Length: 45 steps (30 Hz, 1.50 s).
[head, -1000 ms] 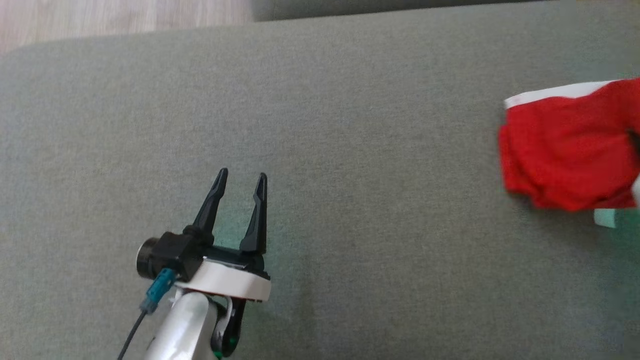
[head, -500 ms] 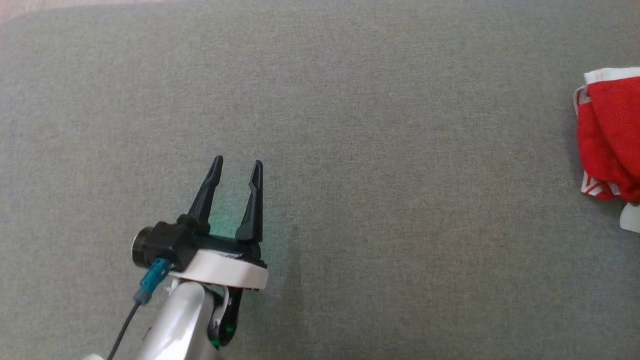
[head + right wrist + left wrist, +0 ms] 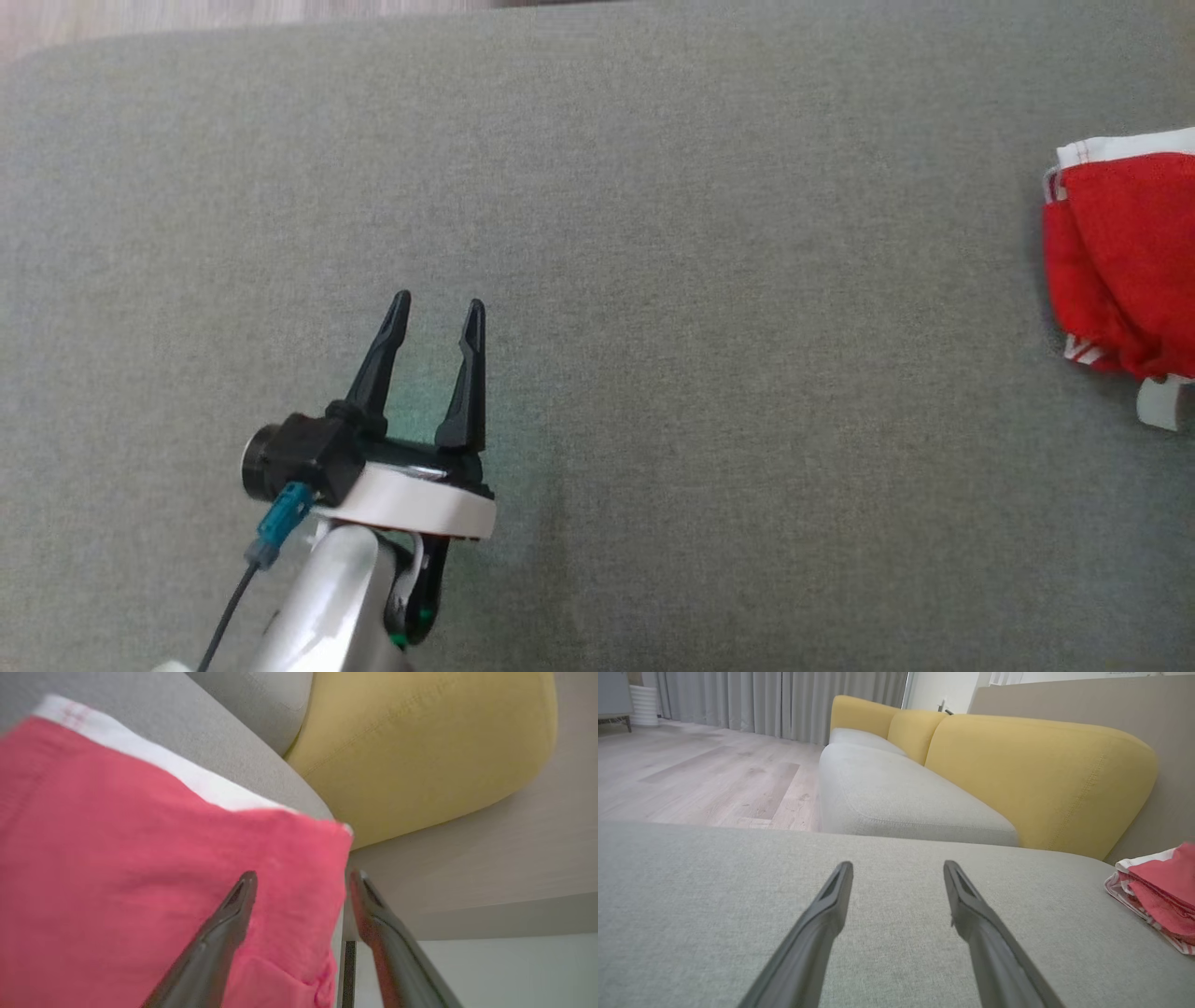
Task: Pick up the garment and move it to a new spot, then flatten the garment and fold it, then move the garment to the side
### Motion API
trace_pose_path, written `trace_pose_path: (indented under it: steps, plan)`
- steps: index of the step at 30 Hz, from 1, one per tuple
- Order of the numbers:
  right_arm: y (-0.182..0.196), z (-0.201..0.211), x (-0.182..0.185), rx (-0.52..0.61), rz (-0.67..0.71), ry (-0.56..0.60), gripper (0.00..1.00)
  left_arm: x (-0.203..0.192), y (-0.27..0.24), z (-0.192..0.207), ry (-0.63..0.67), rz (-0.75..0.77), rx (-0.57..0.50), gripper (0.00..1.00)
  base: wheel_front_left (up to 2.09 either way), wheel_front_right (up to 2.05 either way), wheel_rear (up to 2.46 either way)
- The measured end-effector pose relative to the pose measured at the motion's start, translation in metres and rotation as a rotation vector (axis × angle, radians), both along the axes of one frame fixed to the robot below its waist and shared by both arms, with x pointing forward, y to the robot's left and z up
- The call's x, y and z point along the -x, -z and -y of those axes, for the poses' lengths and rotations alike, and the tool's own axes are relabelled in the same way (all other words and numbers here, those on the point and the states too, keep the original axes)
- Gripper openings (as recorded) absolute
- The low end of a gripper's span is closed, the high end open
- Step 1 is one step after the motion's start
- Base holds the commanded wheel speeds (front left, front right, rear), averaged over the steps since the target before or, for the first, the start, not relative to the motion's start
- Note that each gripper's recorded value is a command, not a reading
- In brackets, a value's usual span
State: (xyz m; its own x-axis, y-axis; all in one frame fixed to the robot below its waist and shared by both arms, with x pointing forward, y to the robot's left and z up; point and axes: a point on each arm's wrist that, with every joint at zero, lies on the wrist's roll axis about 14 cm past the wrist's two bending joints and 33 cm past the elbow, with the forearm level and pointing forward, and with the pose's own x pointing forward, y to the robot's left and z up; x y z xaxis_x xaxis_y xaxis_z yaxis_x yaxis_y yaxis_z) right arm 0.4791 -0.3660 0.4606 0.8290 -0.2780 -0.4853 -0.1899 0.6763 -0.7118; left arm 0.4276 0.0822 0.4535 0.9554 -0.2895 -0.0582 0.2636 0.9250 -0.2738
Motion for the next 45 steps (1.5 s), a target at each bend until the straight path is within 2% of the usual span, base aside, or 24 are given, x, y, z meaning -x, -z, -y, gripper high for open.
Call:
trace_pose_path:
  steps: [4, 8, 14, 18, 21, 25, 28, 35, 45]
  plan:
    - [-0.022, -0.023, -0.004, -0.030, 0.091, -0.040, 1.00, 0.000, -0.013, -0.003, -0.009, 0.035, -0.007, 1.00, 0.00, 0.00, 0.00]
    - [-0.062, -0.063, -0.009, -0.149, 0.277, -0.094, 1.00, 0.004, -0.030, -0.006, -0.019, 0.078, -0.005, 1.00, 0.00, 0.00, 0.00]
    - [-0.128, -0.141, 0.005, -0.521, 0.617, -0.179, 1.00, 0.024, -0.046, -0.016, -0.056, 0.117, -0.003, 1.00, 0.00, 0.00, 0.00]
    - [-0.142, -0.189, 0.031, -0.732, 0.729, -0.234, 1.00, 0.036, -0.060, -0.025, -0.082, 0.158, -0.015, 1.00, 0.00, 0.00, 0.00]
    - [-0.131, -0.200, 0.050, -0.801, 0.743, -0.249, 1.00, 0.047, -0.060, -0.031, -0.098, 0.161, -0.031, 1.00, 0.00, 0.00, 0.00]
    - [-0.098, -0.201, 0.067, -0.944, 0.727, -0.203, 1.00, 0.058, -0.053, -0.040, -0.125, 0.145, -0.046, 1.00, 0.00, 0.00, 0.00]
    - [-0.072, -0.206, 0.080, -0.991, 0.687, -0.181, 1.00, 0.066, -0.048, -0.046, -0.148, 0.127, -0.048, 1.00, 0.00, 0.00, 0.00]
    - [-0.025, -0.215, 0.114, -1.033, 0.568, -0.130, 1.00, 0.081, -0.038, -0.055, -0.184, 0.099, -0.049, 1.00, 0.00, 0.00, 0.00]
    - [-0.032, -0.213, 0.120, -1.046, 0.594, -0.132, 1.00, 0.088, -0.036, -0.065, -0.238, 0.086, -0.026, 1.00, 0.00, 0.00, 0.00]
